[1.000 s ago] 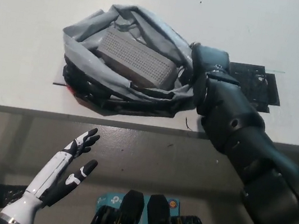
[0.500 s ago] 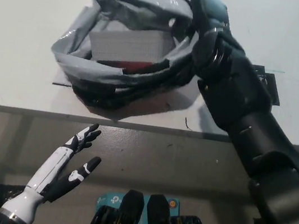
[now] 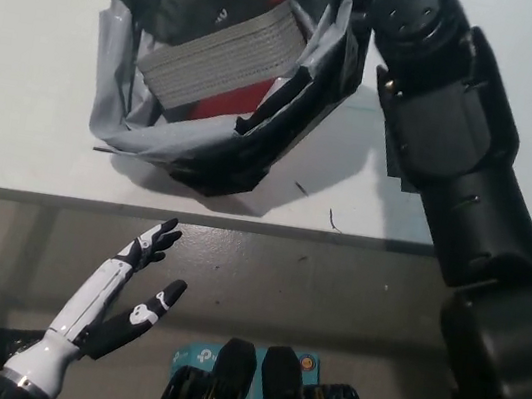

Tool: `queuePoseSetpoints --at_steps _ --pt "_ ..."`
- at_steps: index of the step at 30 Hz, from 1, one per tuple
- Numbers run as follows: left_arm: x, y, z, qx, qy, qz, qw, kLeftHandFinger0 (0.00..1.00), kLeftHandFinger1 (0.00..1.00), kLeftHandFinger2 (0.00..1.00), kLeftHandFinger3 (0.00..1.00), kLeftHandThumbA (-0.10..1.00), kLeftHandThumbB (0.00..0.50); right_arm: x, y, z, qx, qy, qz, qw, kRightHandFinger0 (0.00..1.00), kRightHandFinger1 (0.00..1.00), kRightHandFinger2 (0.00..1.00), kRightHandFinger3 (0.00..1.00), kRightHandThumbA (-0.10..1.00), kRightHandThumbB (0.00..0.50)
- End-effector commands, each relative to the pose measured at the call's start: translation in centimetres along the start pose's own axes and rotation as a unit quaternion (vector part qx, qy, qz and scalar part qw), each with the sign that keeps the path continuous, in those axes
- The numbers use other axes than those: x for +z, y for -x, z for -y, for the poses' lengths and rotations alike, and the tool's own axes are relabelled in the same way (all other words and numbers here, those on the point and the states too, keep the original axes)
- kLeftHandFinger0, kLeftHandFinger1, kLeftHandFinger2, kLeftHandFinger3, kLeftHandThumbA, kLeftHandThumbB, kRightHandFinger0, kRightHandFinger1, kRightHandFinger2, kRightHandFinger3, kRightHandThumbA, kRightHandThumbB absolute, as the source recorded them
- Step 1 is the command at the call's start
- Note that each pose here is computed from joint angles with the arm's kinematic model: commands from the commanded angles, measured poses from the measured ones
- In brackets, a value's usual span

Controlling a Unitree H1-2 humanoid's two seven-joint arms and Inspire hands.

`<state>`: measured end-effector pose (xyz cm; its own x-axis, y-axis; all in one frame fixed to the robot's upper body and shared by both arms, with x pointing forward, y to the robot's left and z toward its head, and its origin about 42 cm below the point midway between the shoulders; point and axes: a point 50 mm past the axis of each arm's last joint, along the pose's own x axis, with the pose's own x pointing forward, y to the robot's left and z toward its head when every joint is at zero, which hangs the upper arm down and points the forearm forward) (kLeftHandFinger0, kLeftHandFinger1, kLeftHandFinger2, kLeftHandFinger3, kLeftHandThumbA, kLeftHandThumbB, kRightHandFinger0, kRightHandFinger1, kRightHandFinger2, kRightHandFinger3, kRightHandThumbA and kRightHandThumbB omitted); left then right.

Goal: Use the right hand to pick up a small rectangular container and put it into a plastic bag and lift the bag

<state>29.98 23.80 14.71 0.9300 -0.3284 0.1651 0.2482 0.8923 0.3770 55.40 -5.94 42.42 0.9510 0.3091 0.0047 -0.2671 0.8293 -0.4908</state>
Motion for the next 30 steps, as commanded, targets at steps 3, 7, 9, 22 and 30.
queuePoseSetpoints --at_steps 3,7,9,22,30 --pt "1.1 -0.7 -0.9 -0.002 -0.022 0.024 0.999 1.00 1.00 1.00 1.00 0.75 0.294 10.0 -0.6 2.5 0.100 -0.263 0.088 0.955 0.00 0.33 0.70 0.23 0.08 0.181" --pt "1.3 -0.7 -1.0 -0.005 -0.022 0.027 0.999 1.00 1.00 1.00 1.00 0.71 0.282 11.4 -1.1 3.4 0.110 -0.373 0.088 0.917 0.00 0.15 0.60 0.60 0.06 0.163" --pt "1.3 -0.7 -1.1 -0.005 -0.022 0.027 0.999 1.00 1.00 1.00 1.00 0.70 0.279 11.7 -1.1 3.8 0.106 -0.417 0.089 0.898 0.00 0.12 0.62 0.82 0.01 0.160" --pt "1.5 -1.0 -0.8 -0.009 -0.023 0.029 0.999 1.00 1.00 1.00 1.00 0.66 0.286 19.4 2.2 10.7 0.084 -0.650 0.173 0.735 0.00 0.37 0.82 1.00 0.25 0.001" --pt "1.2 0.0 0.0 -0.014 -0.016 0.021 1.000 1.00 1.00 1.00 1.00 0.61 0.276 22.5 4.2 13.4 0.077 -0.667 0.204 0.712 0.00 0.32 0.71 1.00 0.47 0.000"
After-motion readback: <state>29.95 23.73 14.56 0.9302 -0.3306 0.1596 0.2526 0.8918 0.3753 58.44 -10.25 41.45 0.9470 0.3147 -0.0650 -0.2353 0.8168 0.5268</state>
